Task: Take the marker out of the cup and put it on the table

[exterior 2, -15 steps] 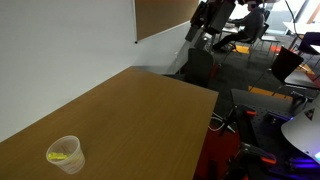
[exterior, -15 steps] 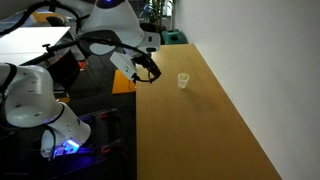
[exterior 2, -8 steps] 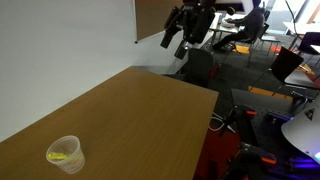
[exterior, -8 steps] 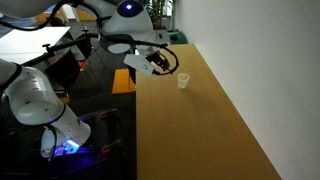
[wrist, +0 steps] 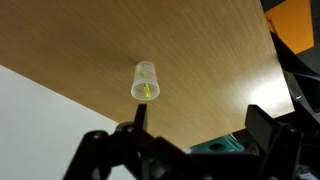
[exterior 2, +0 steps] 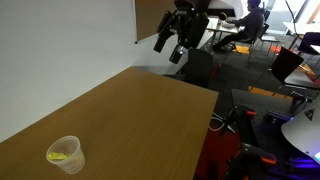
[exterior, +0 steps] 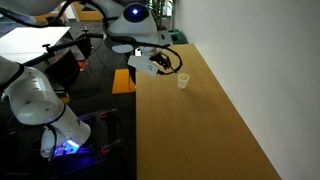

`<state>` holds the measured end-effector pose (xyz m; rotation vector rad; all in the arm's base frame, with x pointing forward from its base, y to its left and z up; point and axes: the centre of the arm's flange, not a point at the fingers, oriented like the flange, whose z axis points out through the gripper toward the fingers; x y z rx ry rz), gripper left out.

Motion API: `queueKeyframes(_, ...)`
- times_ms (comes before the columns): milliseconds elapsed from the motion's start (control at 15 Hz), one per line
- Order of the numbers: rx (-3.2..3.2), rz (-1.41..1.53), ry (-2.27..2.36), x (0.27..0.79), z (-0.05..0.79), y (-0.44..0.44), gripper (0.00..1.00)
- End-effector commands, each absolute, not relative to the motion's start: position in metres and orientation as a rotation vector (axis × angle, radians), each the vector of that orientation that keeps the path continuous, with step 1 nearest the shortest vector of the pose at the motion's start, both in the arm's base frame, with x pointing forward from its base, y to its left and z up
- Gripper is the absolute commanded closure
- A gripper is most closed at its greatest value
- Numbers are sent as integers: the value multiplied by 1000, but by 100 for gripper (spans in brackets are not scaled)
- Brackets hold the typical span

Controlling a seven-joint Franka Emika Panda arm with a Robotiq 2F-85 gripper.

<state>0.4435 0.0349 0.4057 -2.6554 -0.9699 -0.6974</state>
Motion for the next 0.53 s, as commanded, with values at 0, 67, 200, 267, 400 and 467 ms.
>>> queueKeyframes(0,-2655,-698,-970,444,406,35,0)
queueKeyframes(67,-2658,-743,-991,448,399,32,0)
queueKeyframes(200,-2644,-804,-1043,463,390,30,0)
queueKeyframes(267,-2643,-844,-1060,470,386,28,0)
queueKeyframes(400,-2639,-887,-1133,480,379,22,0)
queueKeyframes(467,-2609,-896,-1184,484,376,21,0)
